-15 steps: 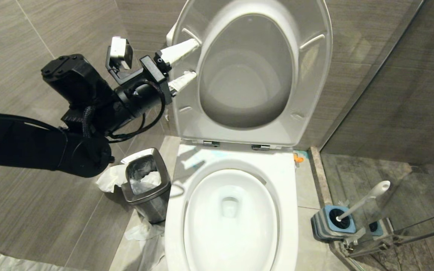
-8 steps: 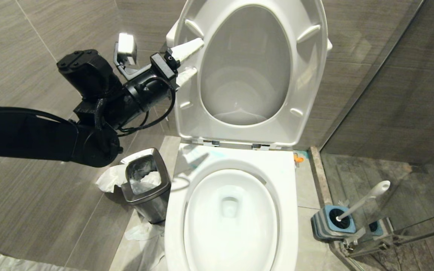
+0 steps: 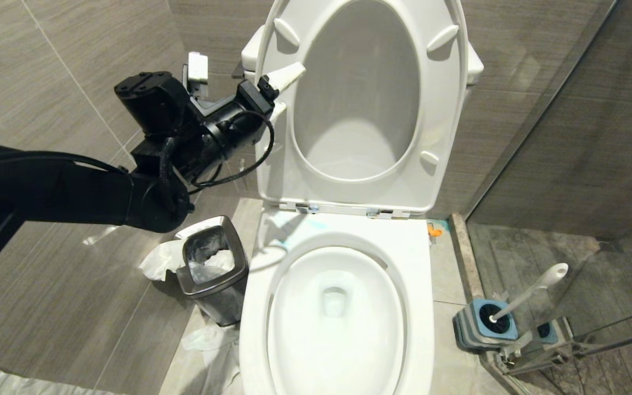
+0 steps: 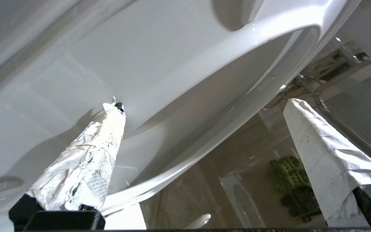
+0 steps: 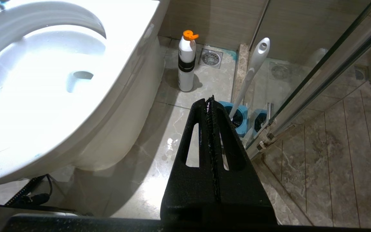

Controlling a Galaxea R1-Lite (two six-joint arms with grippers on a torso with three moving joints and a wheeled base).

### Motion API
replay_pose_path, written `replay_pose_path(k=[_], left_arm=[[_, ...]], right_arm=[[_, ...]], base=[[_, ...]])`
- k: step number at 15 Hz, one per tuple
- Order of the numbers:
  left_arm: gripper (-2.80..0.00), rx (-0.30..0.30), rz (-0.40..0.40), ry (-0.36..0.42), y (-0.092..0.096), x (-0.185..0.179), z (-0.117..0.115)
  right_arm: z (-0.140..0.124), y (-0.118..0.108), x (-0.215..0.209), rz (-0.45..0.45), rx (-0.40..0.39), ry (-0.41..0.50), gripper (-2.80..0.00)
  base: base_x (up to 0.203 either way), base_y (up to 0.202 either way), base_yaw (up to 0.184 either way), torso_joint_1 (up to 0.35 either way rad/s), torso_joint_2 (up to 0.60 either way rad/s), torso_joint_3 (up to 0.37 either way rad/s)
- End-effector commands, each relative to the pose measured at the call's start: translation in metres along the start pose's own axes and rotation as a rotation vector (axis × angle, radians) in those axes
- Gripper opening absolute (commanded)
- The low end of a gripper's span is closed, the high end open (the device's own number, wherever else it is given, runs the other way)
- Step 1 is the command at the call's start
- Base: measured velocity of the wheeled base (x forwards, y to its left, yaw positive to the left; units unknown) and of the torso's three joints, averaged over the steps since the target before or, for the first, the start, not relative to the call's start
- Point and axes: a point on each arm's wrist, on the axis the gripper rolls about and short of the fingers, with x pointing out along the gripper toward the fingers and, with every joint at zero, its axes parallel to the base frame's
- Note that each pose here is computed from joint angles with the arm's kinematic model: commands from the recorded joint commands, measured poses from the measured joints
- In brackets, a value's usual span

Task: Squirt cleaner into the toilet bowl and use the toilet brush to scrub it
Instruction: Use the left hand to lift the toilet lid slightly

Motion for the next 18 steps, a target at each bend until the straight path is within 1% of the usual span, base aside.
replay_pose_path(k=[1, 5, 8, 12, 14, 16, 18], left_arm=[[0.0, -0.005, 0.017, -0.005, 0.004, 0.004, -0.002], [0.0, 0.042, 0.05, -0.041, 0.013, 0.015, -0.004], [0.0, 0.044, 0.059, -0.049, 0.016, 0.017, -0.005], [0.0, 0.039, 0.071, -0.052, 0.015, 0.015, -0.002], [0.0, 0.032, 0.063, -0.056, 0.007, 0.013, 0.005], [0.0, -0.003, 0.052, -0.064, -0.006, 0.01, 0.015], [0.0, -0.07, 0.033, -0.073, -0.021, 0.006, 0.025]], right_arm=[[0.0, 0.0, 0.0, 0.001, 0.0, 0.001, -2.8], [0.0, 0.0, 0.0, 0.002, 0.0, 0.0, -2.8], [0.0, 0.0, 0.0, 0.001, 0.0, 0.001, -2.8], [0.0, 0.0, 0.0, 0.001, 0.0, 0.0, -2.8], [0.0, 0.0, 0.0, 0.001, 0.0, 0.0, -2.8], [0.0, 0.0, 0.0, 0.002, 0.0, 0.0, -2.8], [0.0, 0.0, 0.0, 0.001, 0.0, 0.0, -2.8]], base=[[0.0, 0.0, 0.0, 0.0, 0.0, 0.0], [0.0, 0.0, 0.0, 0.0, 0.0, 0.0], [0.0, 0.0, 0.0, 0.0, 0.0, 0.0], [0.0, 0.0, 0.0, 0.0, 0.0, 0.0], [0.0, 0.0, 0.0, 0.0, 0.0, 0.0], [0.0, 0.0, 0.0, 0.0, 0.0, 0.0], [0.0, 0.0, 0.0, 0.0, 0.0, 0.0]])
